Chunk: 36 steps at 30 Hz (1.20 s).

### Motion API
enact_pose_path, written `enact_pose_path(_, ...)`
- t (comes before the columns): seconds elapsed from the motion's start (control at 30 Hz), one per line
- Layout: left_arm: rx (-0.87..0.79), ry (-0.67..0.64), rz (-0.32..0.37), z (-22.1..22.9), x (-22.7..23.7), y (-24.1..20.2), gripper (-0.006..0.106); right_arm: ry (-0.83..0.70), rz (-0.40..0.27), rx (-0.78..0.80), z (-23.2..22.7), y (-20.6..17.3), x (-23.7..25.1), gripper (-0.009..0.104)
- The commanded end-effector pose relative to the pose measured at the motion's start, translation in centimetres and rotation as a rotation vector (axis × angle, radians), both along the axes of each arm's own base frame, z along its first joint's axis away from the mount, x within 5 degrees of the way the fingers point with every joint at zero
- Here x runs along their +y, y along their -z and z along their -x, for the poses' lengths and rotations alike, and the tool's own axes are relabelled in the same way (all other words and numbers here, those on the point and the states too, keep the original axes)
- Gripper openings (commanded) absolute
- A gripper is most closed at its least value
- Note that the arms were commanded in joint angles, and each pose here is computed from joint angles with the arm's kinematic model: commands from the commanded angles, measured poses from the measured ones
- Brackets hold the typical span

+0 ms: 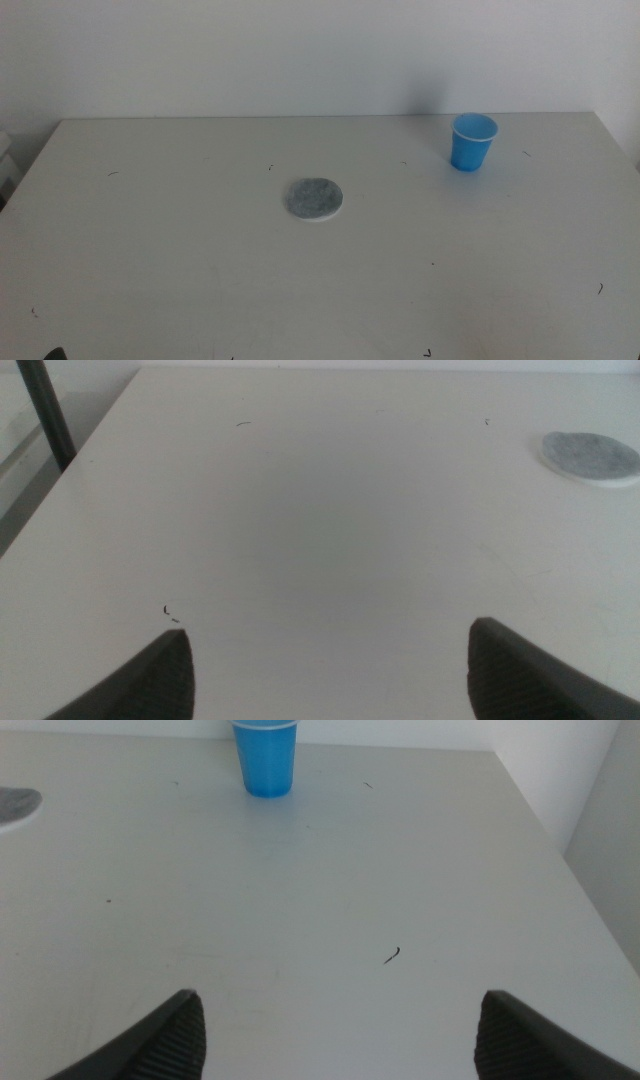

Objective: Place an empty cup on a cup mat.

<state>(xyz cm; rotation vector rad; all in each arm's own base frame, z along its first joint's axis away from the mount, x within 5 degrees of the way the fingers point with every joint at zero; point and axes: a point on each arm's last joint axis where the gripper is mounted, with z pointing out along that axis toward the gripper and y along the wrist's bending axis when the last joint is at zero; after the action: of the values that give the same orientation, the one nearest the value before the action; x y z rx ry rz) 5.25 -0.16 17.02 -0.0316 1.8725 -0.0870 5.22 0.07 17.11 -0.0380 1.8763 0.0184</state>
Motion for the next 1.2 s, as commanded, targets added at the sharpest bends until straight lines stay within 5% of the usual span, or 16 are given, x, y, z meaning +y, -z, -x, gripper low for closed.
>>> enact_pose_path(0.0,-0.076,0.0,0.015,-0.1,0.0,-0.8,0.105,-0.003,0.012,-0.107,0.2,-2.3,0.0,0.08)
enact_pose_path(0.63,-0.076,0.0,0.015,-0.1,0.0,-0.8,0.105,0.002,0.017,0.055,-5.3,-13.0,0.3,0.08)
enact_pose_path(1.17,-0.076,0.0,0.015,-0.1,0.0,-0.8,0.105,0.05,-0.03,0.275,-18.0,-23.6,0.9,0.08)
